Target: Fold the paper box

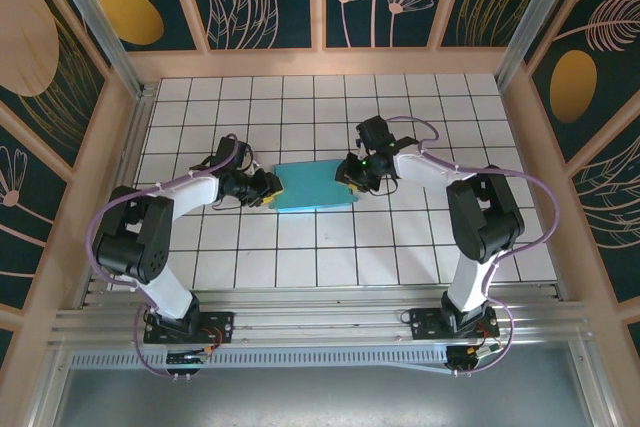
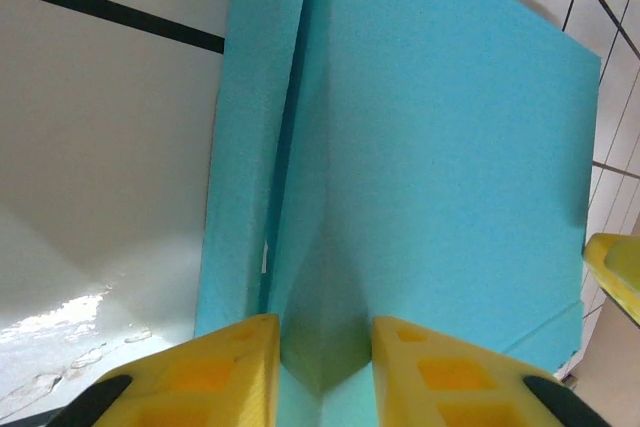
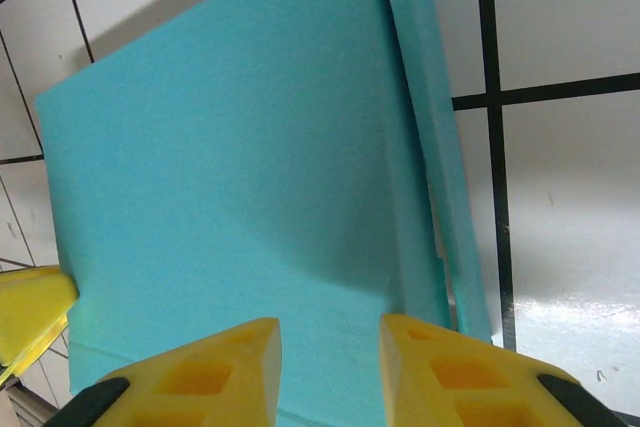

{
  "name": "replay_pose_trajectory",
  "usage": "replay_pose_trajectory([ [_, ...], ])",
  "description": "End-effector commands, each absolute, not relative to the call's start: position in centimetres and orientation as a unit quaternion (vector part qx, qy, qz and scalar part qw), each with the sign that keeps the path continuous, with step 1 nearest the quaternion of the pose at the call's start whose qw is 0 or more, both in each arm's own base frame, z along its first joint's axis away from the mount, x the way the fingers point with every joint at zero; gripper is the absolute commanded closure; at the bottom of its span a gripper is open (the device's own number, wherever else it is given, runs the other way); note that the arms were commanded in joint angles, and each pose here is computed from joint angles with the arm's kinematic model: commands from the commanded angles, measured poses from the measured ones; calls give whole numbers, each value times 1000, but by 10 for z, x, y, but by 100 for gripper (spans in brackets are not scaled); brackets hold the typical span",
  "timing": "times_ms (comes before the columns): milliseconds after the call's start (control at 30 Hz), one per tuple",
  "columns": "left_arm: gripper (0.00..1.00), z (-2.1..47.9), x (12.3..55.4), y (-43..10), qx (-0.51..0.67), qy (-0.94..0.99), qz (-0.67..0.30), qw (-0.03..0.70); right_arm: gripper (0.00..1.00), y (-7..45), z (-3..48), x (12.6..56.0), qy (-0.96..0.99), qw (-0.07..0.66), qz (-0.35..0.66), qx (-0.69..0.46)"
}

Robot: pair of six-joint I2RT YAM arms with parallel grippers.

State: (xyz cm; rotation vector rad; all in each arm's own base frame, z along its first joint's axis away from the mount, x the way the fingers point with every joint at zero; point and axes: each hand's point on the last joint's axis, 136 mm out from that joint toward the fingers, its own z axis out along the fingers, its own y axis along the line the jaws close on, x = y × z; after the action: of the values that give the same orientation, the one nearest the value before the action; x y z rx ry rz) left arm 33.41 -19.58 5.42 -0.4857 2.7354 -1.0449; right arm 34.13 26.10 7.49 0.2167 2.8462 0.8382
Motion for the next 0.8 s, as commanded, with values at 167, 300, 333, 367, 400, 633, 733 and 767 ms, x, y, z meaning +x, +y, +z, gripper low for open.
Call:
replay_pose_trajectory([
  [167,77,52,339,-200,-168,915,-357,81,68,263,67,338,956,80,273,67],
  [300,78,49,339,-199,-167,917,-353,82,68,257,59,338,962,83,252,69],
  [333,78,48,338,-198,-168,917,-351,82,68,256,55,337,963,81,247,70],
  [367,79,46,337,-196,-169,918,-348,81,68,255,52,336,964,79,245,70],
  [400,79,44,336,-196,-170,919,-346,80,68,254,48,336,964,78,243,71],
  [633,77,53,338,-195,-168,921,-340,85,68,262,59,340,959,77,264,71],
  [733,73,68,343,-193,-164,922,-337,101,67,262,84,349,955,104,270,68],
  [767,72,73,345,-192,-162,922,-335,106,67,261,92,352,953,113,271,68],
])
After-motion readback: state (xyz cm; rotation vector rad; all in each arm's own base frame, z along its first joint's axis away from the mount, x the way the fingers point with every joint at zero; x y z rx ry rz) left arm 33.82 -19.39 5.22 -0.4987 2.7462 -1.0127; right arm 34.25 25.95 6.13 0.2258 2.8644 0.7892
